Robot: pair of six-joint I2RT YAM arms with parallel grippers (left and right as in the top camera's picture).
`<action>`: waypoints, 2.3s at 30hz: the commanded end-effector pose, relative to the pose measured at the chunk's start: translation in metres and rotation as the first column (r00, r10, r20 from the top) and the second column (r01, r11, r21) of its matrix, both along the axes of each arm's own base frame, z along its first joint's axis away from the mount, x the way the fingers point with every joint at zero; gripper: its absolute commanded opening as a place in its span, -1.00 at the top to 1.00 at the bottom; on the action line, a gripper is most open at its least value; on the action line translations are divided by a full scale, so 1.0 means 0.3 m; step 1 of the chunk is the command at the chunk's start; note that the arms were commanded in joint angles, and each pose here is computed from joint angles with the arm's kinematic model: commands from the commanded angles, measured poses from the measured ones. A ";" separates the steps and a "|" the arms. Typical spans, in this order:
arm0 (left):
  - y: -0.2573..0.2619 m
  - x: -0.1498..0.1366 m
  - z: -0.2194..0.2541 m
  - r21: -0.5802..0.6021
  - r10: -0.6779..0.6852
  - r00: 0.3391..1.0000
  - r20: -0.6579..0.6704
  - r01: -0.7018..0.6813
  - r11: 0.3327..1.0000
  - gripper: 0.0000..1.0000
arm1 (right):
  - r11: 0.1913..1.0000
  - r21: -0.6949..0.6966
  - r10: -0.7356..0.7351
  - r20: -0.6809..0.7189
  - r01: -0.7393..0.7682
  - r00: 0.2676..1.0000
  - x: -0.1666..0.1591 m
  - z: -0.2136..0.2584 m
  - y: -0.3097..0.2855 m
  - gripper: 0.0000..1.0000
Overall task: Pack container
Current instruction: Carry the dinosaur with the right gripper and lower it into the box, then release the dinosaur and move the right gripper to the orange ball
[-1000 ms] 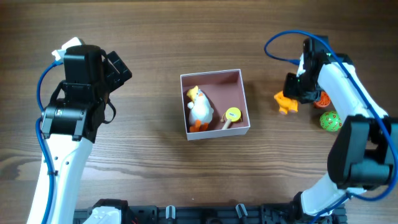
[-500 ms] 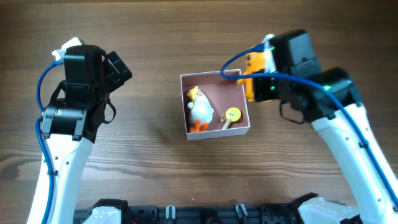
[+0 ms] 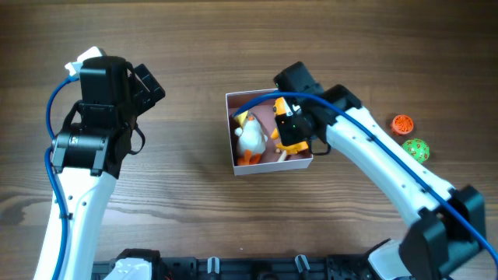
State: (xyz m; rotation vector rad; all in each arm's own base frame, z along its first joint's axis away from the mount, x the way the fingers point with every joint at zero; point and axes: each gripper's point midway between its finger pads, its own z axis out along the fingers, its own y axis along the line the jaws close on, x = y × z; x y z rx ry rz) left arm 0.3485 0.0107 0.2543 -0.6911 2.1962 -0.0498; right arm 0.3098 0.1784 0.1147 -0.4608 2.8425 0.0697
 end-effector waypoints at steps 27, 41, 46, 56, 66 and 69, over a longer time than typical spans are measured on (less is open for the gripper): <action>0.001 -0.002 0.022 -0.017 0.007 1.000 0.020 -0.007 1.000 -0.99 | 0.997 -0.058 -0.051 0.096 0.057 0.994 0.080 0.068 -0.036 -0.19; 0.001 -0.002 0.022 -0.017 0.007 1.000 0.020 -0.007 1.000 -0.99 | 0.836 -0.041 -0.520 0.255 0.547 0.815 0.141 0.290 -0.639 -0.99; 0.001 -0.002 0.022 -0.017 0.007 1.000 0.020 -0.007 1.000 -0.99 | 0.728 -0.076 -0.666 0.154 0.681 0.730 0.154 0.150 -0.846 -1.00; 0.001 -0.002 0.022 -0.017 0.007 1.000 0.020 -0.007 1.000 -1.00 | 0.700 -0.091 -0.712 -0.016 0.708 0.702 0.193 -0.103 -0.966 -1.00; 0.001 -0.002 0.022 -0.017 0.007 1.000 0.020 -0.007 1.000 -1.00 | 0.720 -0.132 -0.692 -0.084 0.681 0.717 0.220 -0.269 -0.971 -1.00; 0.001 -0.002 0.022 -0.017 0.007 1.000 0.020 -0.007 1.000 -0.99 | 0.725 -0.152 -0.688 -0.119 0.671 0.716 0.210 -0.323 -0.970 -0.99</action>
